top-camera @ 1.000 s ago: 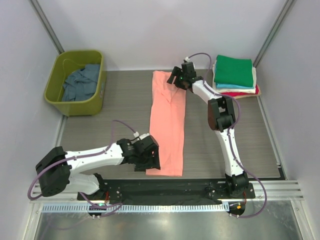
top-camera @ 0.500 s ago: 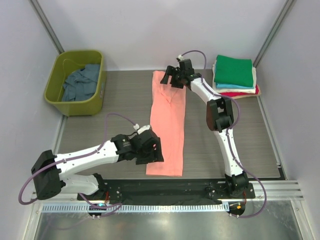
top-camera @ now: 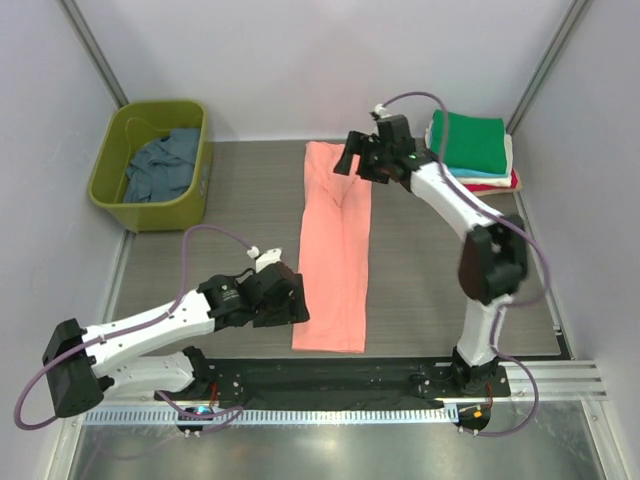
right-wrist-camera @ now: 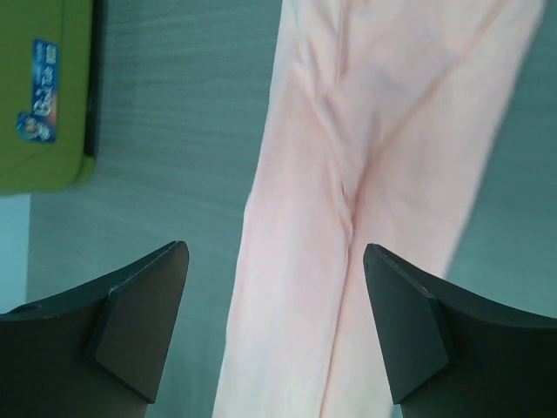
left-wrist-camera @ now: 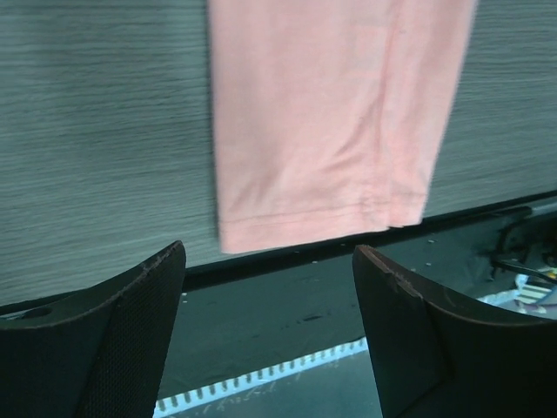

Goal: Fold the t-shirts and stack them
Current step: Fold the tshirt

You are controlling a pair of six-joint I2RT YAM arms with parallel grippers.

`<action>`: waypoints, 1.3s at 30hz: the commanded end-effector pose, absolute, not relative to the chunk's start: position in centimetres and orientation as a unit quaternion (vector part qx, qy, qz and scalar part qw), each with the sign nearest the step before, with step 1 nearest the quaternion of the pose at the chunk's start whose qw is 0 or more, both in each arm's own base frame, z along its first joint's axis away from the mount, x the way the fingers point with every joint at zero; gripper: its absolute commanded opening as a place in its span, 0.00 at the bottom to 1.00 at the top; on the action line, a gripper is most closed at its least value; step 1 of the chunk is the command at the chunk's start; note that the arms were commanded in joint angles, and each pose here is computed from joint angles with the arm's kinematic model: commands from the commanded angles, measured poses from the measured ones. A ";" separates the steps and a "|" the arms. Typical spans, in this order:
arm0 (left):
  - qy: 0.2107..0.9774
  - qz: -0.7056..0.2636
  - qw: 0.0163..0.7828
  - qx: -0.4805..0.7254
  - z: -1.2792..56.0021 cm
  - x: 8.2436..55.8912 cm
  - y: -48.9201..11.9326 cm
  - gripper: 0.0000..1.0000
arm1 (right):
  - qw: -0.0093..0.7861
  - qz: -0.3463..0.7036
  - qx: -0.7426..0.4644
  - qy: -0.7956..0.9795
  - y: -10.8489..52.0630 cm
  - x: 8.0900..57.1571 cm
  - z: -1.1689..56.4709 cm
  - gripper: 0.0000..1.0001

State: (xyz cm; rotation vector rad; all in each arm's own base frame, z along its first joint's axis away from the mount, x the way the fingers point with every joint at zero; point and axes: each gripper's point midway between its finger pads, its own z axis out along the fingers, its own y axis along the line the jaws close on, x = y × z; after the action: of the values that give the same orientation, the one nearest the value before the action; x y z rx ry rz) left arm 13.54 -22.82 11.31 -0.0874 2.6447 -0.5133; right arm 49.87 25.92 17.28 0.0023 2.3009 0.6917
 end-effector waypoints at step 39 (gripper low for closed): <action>0.950 -0.285 0.118 -0.036 2.8 9.9 -22.9 0.54 | 0.158 0.202 0.063 0.964 21.9 9.0 0.9 0.32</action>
State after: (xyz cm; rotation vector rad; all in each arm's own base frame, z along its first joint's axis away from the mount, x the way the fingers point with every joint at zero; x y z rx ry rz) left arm 9.69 -21.45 2.66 -0.1095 2.8005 -0.7347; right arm 8.73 23.17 1.95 0.1378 2.7779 0.6472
